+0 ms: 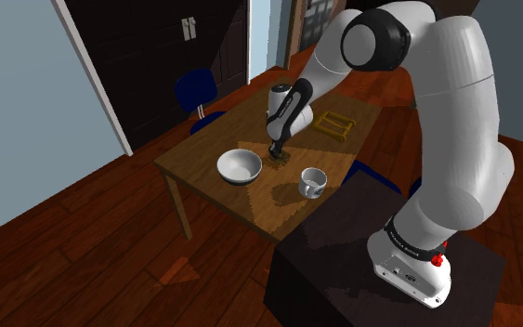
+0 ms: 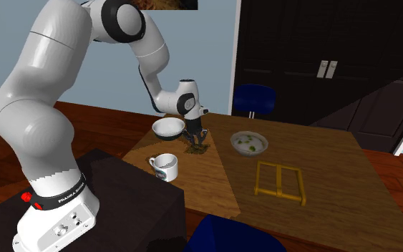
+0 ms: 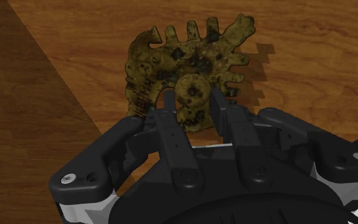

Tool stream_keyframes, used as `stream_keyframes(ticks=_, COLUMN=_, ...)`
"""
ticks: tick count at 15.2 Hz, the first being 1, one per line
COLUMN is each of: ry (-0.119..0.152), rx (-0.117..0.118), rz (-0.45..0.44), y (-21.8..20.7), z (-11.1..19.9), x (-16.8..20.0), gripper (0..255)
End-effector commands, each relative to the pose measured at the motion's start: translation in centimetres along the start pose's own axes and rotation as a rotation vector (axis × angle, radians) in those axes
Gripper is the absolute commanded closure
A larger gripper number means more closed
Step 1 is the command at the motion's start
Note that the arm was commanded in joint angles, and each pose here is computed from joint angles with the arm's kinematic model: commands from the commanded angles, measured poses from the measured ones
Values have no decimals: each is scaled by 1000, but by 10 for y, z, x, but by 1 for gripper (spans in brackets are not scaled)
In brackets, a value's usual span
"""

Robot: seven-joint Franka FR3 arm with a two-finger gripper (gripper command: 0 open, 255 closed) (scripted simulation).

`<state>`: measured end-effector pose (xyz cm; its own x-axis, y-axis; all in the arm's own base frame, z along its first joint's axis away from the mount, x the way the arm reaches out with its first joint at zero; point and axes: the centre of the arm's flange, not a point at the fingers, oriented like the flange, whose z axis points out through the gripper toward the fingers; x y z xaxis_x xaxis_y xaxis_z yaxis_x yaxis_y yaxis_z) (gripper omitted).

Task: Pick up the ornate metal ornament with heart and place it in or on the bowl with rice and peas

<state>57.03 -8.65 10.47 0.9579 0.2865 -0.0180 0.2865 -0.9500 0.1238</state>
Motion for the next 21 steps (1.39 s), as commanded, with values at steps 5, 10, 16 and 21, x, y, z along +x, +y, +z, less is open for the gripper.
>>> stream_keyframes(ticks=5, ry=0, rx=0, rz=0, y=4, z=-31, x=-1, gripper=255)
stream_keyframes(ticks=10, ry=0, rx=0, rz=0, y=7, z=-57, x=-1, gripper=255)
stream_keyframes(ticks=16, ry=0, rx=0, rz=0, y=11, z=-88, x=-2, gripper=255)
stream_keyframes(ticks=21, ry=0, rx=0, rz=0, y=14, z=-114, x=-2, gripper=255)
